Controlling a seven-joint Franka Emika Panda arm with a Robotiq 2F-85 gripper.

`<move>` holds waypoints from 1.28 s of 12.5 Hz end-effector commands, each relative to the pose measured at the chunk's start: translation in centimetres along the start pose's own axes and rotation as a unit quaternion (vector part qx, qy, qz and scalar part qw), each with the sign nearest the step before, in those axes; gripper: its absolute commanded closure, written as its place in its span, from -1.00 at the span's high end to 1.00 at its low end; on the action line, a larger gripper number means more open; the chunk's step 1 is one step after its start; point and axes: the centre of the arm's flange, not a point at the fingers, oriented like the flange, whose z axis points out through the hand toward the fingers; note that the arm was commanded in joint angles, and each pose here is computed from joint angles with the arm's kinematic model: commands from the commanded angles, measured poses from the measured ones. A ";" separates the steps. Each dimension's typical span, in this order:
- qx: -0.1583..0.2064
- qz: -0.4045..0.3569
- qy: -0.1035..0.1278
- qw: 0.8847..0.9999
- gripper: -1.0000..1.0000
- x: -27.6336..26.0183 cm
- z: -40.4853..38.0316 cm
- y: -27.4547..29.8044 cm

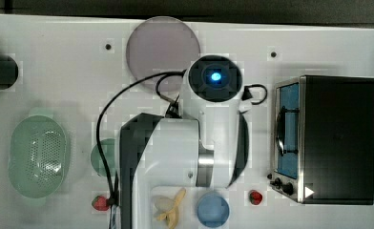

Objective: Pick Ketchup from the table and place it in strainer.

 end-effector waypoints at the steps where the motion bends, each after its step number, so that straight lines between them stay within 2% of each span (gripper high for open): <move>1: 0.004 -0.168 0.016 0.986 1.00 -0.6 2.7 0.1; 3: 0.004 -0.217 0.027 0.976 1.00 -0.5 6.0 -0.3; 6: 0.005 -0.225 0.032 0.974 1.00 -0.2 11.2 -0.5; 9: -0.015 -0.251 0.036 0.967 1.00 0.7 15.5 -1.1; 11: -0.013 -0.257 0.041 0.965 1.00 1.4 18.0 -1.6; 14: -0.010 -0.263 0.025 0.964 1.00 1.3 21.6 -2.2; 16: -0.007 -0.263 0.027 0.964 1.00 1.5 23.3 -2.3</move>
